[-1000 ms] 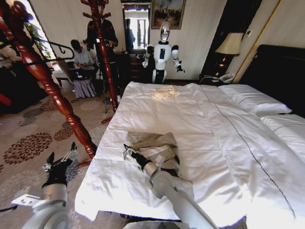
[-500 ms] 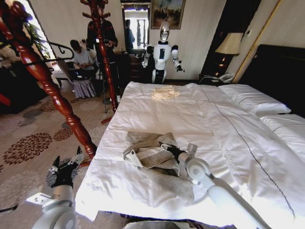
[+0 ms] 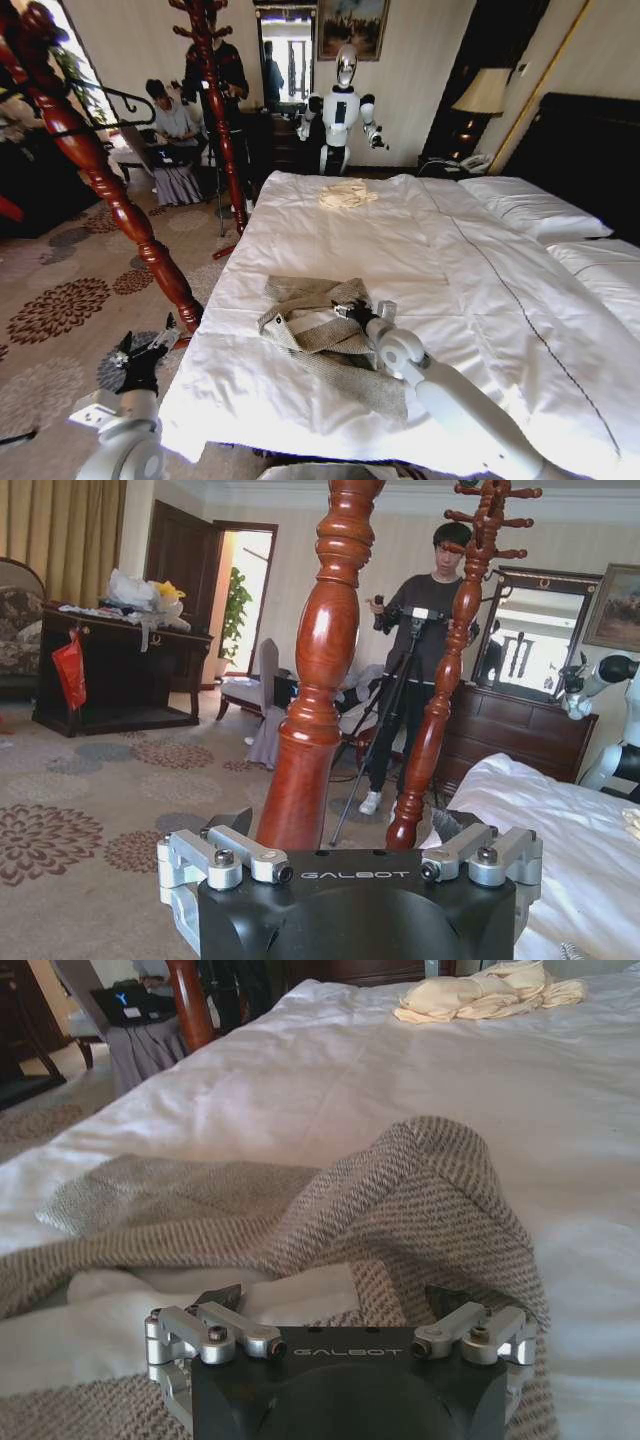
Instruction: Pick up the clothes from the bed and hang them on the clothes hanger.
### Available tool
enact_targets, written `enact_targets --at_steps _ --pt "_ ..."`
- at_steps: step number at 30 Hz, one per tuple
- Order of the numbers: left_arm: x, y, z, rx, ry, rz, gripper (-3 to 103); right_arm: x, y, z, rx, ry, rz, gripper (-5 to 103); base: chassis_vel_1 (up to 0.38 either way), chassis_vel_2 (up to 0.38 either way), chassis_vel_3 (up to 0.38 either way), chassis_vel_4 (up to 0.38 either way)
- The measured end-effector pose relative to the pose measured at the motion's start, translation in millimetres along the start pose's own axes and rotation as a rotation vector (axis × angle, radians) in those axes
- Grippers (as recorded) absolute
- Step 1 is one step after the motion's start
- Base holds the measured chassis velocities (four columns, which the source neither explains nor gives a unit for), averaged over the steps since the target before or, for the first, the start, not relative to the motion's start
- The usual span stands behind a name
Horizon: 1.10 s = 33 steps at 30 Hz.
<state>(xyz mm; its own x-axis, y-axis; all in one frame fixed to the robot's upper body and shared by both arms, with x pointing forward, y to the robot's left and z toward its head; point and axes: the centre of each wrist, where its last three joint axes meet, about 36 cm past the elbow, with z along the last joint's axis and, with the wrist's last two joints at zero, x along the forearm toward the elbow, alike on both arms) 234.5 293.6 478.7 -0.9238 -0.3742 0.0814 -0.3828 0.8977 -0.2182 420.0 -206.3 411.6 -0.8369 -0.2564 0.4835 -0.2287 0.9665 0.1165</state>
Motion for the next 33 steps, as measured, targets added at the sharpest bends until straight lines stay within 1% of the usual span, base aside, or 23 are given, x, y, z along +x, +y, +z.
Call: enact_targets --at_steps 1,6,8,9,13,18,22,23,25,26,28,30,31,33 --pt "0 -0.5 0 0.000 0.000 0.001 100 1 -1 7 0.024 0.015 0.013 100 0.000 0.000 0.000 0.000" --pt "0 -1.0 0 -0.002 0.002 0.003 100 7 -4 18 0.049 0.050 0.046 100 0.000 0.000 0.000 0.000" --pt "0 -0.4 -1 -0.008 -0.001 0.004 100 15 -3 21 0.057 0.092 0.076 100 0.000 0.000 0.000 0.000" --pt "0 -0.4 -1 -0.008 -0.001 0.004 100 15 -3 21 0.057 0.092 0.076 100 0.000 0.000 0.000 0.000" --pt "-1 0.1 -4 -0.014 -0.007 0.005 100 34 4 22 0.029 0.176 0.101 100 0.000 0.000 0.000 0.000" --pt "0 -0.7 -5 -0.012 -0.007 0.004 100 49 10 20 0.030 0.181 0.091 100 0.000 0.000 0.000 0.000" --pt "2 -2.2 -6 -0.009 -0.008 0.003 100 60 13 12 0.038 0.142 0.082 100 0.000 0.000 0.000 0.000" --pt "2 -2.4 -6 -0.009 -0.009 0.003 100 61 12 10 0.041 0.121 0.081 100 0.000 0.000 0.000 0.000" --pt "3 -2.9 -6 -0.012 -0.009 0.001 100 60 8 7 0.058 0.025 0.071 100 0.000 0.000 0.000 0.000" --pt "3 -2.9 -6 -0.012 -0.009 0.001 100 60 8 7 0.058 0.025 0.071 100 0.000 0.000 0.000 0.000" --pt "4 -3.3 -6 -0.014 -0.010 -0.002 100 55 4 7 0.064 -0.050 0.046 100 0.000 0.000 0.000 0.000" --pt "5 -4.0 -6 -0.015 -0.009 -0.003 100 48 -1 10 0.054 -0.092 0.015 100 0.000 0.000 0.000 0.000" --pt "5 -4.0 -6 -0.015 -0.009 -0.003 100 48 -1 10 0.054 -0.092 0.015 100 0.000 0.000 0.000 0.000" --pt "6 -4.9 -7 -0.013 -0.008 -0.004 100 38 -6 17 0.079 -0.114 0.007 100 0.000 0.000 0.000 0.000"
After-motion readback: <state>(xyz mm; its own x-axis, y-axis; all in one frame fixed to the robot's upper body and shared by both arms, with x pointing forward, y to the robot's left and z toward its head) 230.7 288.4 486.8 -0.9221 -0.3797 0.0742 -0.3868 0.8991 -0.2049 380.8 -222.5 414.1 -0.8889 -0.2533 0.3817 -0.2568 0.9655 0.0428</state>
